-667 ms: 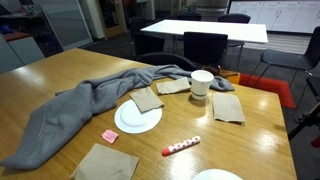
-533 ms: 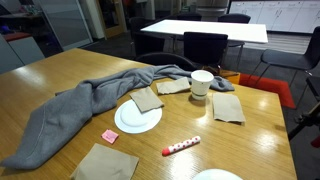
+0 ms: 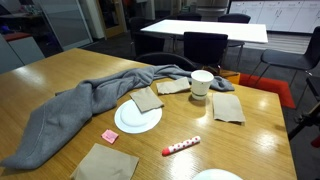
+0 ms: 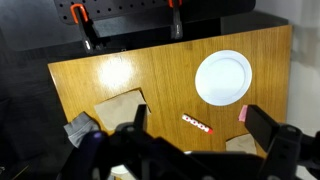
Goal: Move the cup to the left
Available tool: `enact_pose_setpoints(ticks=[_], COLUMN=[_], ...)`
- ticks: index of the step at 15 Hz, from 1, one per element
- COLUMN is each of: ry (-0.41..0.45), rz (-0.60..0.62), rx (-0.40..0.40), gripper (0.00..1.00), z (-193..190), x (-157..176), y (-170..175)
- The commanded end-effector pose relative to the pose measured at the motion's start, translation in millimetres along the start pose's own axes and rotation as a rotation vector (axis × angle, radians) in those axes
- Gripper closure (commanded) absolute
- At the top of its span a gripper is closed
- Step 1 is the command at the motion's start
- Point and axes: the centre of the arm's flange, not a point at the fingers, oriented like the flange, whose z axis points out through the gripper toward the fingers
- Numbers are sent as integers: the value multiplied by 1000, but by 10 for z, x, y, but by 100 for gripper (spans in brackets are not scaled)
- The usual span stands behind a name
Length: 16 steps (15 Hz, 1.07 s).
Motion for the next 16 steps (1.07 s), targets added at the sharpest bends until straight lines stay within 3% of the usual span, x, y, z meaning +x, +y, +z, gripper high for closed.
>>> enact_pose_setpoints(ticks=[1, 7, 16], ry=[0, 84, 177], rz=[0, 19, -45], rx=[0, -60, -200], gripper=[0, 0, 0], z=[0, -206, -366], x=[0, 276, 965], y=[0, 91, 377])
